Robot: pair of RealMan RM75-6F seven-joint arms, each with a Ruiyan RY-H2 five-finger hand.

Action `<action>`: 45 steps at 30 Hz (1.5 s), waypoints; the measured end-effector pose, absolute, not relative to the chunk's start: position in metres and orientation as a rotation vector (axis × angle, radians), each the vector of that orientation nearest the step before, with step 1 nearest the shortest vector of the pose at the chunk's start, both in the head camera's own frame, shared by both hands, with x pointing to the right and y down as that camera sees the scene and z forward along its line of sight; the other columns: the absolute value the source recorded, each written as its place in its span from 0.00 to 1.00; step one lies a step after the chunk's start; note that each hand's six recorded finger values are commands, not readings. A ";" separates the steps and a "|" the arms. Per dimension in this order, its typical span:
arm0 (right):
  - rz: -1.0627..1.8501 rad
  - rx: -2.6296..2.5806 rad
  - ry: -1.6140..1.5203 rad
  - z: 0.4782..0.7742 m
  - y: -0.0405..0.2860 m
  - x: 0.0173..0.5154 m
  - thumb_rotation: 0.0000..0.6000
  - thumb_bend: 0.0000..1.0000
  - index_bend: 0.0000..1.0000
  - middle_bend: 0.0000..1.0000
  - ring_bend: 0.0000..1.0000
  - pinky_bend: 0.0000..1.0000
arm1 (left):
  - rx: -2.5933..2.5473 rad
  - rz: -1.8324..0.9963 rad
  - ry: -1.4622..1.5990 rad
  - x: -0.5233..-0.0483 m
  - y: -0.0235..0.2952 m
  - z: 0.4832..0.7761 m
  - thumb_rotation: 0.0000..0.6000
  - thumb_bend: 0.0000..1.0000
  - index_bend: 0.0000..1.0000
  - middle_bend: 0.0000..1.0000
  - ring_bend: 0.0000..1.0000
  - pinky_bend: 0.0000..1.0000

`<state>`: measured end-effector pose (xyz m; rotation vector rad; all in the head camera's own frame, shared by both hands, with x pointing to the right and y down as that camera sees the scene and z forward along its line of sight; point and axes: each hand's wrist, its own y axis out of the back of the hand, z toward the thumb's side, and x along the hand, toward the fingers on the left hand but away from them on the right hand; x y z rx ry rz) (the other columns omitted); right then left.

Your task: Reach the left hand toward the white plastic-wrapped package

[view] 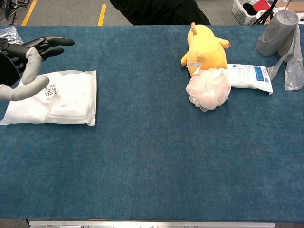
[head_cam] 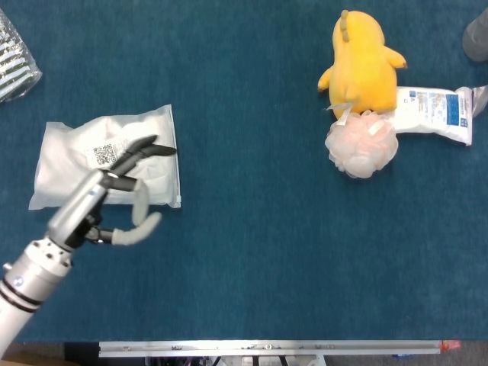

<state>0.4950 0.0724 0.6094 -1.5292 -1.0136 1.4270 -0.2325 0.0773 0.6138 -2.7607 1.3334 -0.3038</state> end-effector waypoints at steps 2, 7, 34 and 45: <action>1.431 -1.527 -1.014 0.609 0.073 0.496 1.00 0.16 0.10 0.12 0.00 0.02 | -2.795 -0.258 1.298 -0.225 0.077 0.616 1.00 0.38 0.75 0.16 0.00 0.00; 1.437 -1.524 -1.015 0.609 0.073 0.497 1.00 0.16 0.10 0.12 0.00 0.02 | -2.777 -0.207 1.291 -0.217 0.078 0.624 1.00 0.38 0.75 0.16 0.00 0.00; 1.452 -1.516 -1.011 0.609 0.073 0.498 1.00 0.16 0.10 0.12 0.00 0.02 | -2.530 -0.074 1.283 -0.216 0.076 0.628 1.00 0.38 0.76 0.16 0.00 0.00; 1.456 -1.514 -1.010 0.610 0.073 0.499 1.00 0.16 0.10 0.12 0.00 0.02 | -2.536 -0.036 1.290 -0.215 0.077 0.626 1.00 0.38 0.76 0.17 0.00 0.00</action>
